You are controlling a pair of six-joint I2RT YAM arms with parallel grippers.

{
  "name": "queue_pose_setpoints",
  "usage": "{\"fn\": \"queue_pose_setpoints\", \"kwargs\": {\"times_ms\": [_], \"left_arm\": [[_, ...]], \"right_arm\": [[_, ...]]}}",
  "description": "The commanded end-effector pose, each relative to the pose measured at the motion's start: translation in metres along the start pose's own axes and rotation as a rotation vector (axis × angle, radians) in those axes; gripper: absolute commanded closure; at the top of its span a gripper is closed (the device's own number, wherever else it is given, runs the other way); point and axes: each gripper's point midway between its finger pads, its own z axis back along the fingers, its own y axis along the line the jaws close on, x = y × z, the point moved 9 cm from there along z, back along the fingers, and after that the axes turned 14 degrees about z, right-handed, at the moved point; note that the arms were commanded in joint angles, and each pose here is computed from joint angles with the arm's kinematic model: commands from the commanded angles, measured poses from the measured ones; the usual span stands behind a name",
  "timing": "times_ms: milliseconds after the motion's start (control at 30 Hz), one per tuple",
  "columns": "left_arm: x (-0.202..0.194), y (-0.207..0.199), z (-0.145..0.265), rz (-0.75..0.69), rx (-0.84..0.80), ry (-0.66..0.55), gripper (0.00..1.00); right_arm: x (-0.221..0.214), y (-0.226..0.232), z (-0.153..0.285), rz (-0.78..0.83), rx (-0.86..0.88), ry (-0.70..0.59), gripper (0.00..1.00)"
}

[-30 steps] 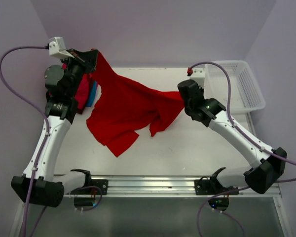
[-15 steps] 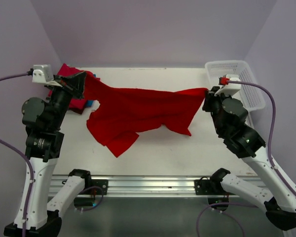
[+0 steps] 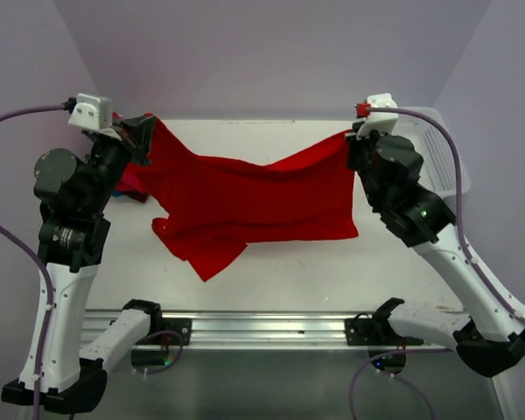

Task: Fold and stack the t-shirts
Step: Flatten out the tshirt

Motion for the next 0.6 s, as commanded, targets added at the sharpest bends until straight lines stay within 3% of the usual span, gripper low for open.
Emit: {"fn": "queue_pose_setpoints", "kwargs": {"times_ms": [0,100,267,333,433,467,567], "left_arm": [[0.005,-0.001,-0.027,-0.101,0.022,-0.017,1.00],[0.001,-0.015,-0.057,-0.223,0.159,-0.036,1.00],[-0.017,-0.028,-0.111,-0.321,0.154,-0.020,1.00],[-0.029,-0.028,-0.137,-0.341,0.150,0.007,1.00],[-0.026,-0.003,-0.168,-0.291,0.142,0.024,1.00],[-0.016,0.026,-0.173,-0.296,0.209,0.010,1.00],[0.008,0.048,-0.178,-0.349,0.307,-0.042,1.00]], "right_arm": [[0.018,0.010,-0.029,0.126,-0.004,-0.005,1.00],[0.025,0.024,-0.060,0.163,-0.012,0.001,1.00],[0.039,0.008,-0.112,0.054,0.000,0.007,1.00],[0.023,0.003,-0.142,0.078,-0.032,0.074,1.00],[0.011,-0.019,-0.173,0.093,-0.098,0.137,1.00],[0.015,-0.029,-0.180,0.066,-0.123,0.130,1.00],[0.009,-0.061,-0.191,0.031,-0.200,0.161,1.00]]}}
